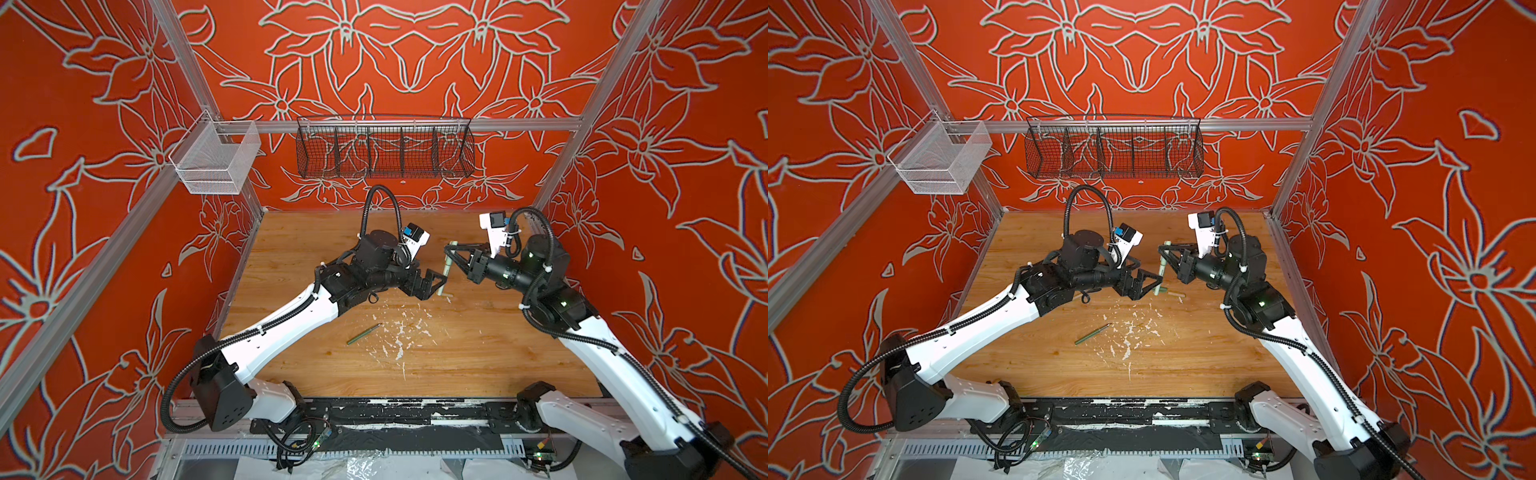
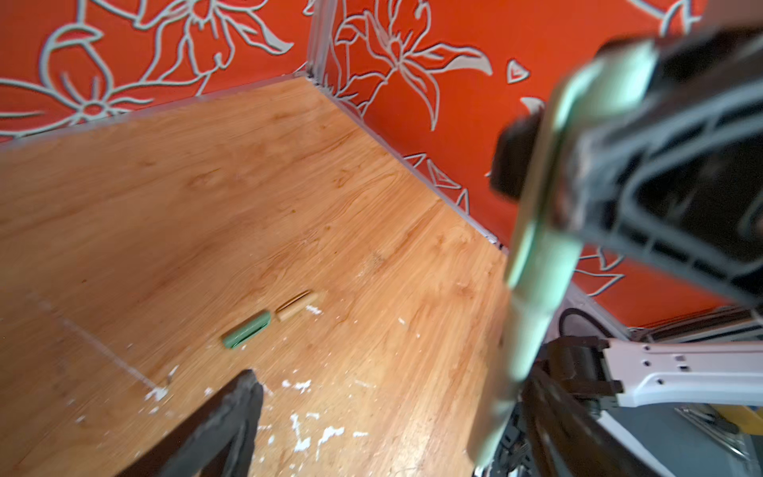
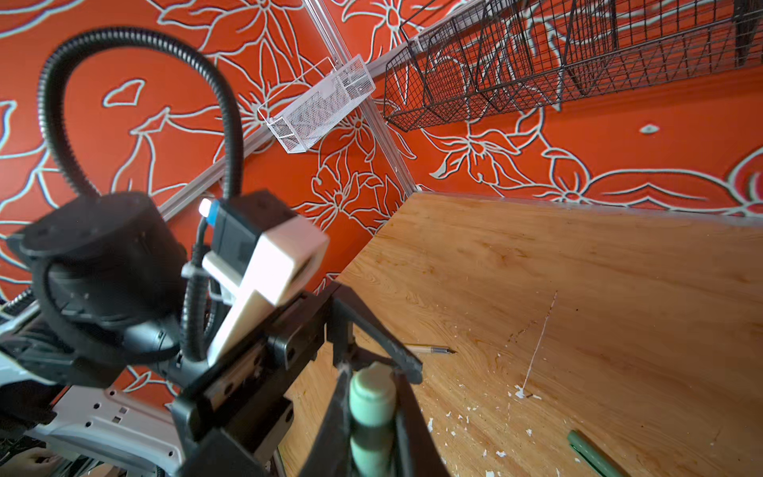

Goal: Insert pens into pen caps
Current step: Put on the pen cap to the pen, then place a pen at the middle-right of the table.

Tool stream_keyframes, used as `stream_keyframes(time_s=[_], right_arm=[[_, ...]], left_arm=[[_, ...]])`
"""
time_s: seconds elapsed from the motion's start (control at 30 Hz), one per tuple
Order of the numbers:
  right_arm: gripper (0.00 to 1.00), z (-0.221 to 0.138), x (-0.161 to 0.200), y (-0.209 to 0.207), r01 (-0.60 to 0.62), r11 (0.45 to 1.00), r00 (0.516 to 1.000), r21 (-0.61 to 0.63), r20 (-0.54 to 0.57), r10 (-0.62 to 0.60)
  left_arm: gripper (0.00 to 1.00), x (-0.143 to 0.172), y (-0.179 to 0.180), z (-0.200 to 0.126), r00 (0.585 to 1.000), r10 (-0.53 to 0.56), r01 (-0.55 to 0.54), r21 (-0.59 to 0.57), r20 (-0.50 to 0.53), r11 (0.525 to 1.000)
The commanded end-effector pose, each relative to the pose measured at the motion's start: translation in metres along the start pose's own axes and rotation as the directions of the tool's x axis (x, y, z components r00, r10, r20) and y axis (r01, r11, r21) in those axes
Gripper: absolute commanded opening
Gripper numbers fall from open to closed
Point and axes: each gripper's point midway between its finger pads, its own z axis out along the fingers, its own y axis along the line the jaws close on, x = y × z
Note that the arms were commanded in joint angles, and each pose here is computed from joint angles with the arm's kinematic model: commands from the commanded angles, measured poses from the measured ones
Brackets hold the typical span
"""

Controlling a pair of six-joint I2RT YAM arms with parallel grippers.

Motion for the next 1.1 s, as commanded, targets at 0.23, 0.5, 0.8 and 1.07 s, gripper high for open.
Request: stream_keyframes(time_s=[0.23,0.5,0.8,1.07], right_arm=[[0.0,0.044,0.035,-0.083,-0.009,0.983,0.943,0.184,-0.325,0.07],[0.0,0.055,0.065,-0.211,0.011,0.94,0.844,0.34,-0.507,0.174],[0.0,0.031,0.103,-0.33,-0.067,0.876,0.756,0.479,-0.549,0.358],[0.0,0.01,0.133,-0.39,-0.02,0.821,0.692,0.57,-0.585,0.423]], left_arm=[[0.97,0.038,0.066,-0.059,0.997,-0.08,0.068,-0.325,-0.023,0.943],[0.97,0.09,0.082,-0.066,0.98,-0.191,0.154,-0.374,-0.064,0.914],[0.97,0.114,0.091,-0.076,0.969,-0.24,0.193,-0.419,-0.061,0.887],[0.97,0.127,0.095,-0.072,0.956,-0.275,0.205,-0.441,-0.1,0.874]])
